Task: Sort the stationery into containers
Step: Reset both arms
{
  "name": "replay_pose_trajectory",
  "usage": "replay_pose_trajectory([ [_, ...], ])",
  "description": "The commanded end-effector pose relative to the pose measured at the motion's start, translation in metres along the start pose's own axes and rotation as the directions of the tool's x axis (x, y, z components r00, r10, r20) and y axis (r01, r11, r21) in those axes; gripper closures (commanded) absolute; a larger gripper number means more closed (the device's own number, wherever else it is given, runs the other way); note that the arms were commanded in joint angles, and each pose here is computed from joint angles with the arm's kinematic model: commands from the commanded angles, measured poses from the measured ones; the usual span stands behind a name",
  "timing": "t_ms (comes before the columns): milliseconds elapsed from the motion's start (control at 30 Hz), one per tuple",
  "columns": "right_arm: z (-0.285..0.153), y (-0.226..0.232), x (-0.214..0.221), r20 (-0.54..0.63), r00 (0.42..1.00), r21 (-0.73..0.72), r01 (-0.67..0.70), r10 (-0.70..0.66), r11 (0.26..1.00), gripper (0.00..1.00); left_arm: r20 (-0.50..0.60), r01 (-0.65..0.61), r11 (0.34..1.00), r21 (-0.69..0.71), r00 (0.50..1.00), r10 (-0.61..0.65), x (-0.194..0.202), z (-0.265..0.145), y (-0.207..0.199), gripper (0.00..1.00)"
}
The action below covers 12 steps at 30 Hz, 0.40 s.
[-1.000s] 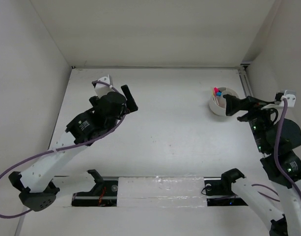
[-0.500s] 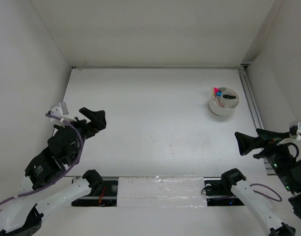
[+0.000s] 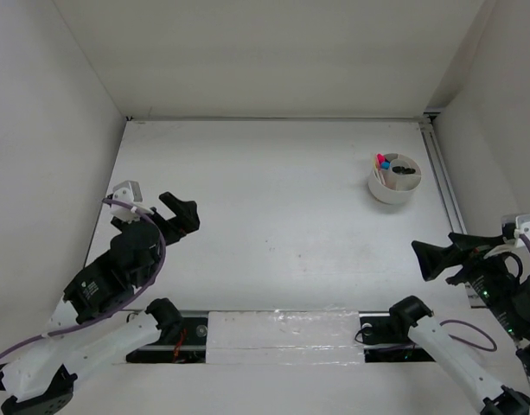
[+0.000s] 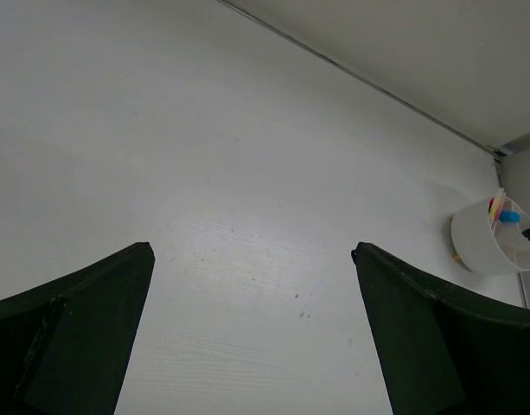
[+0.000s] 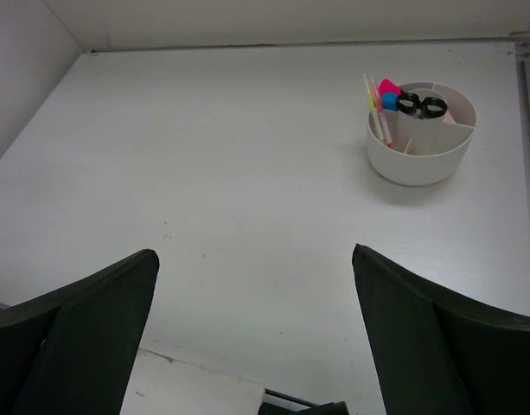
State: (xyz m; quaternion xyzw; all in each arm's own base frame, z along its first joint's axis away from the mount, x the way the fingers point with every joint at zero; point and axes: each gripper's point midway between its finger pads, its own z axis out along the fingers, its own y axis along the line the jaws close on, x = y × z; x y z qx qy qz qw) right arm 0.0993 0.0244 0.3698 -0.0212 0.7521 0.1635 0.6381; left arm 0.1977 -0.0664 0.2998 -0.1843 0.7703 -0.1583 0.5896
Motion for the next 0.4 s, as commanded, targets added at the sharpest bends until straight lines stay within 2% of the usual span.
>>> replay_pose_trajectory([
  [0,0.007,0.001,-0.003,0.001,1.000,-0.005,0.015,-0.015,1.000,0.00,0.032,0.027,0.999,-0.016,0.999,-0.027,-0.008,0.004,-0.004,0.00],
  [367,0.020,0.005,-0.002,-0.010,1.000,-0.021,0.019,-0.020,1.000,0.00,0.040,0.038,0.999,-0.021,0.999,-0.037,-0.010,0.002,-0.001,0.00],
])
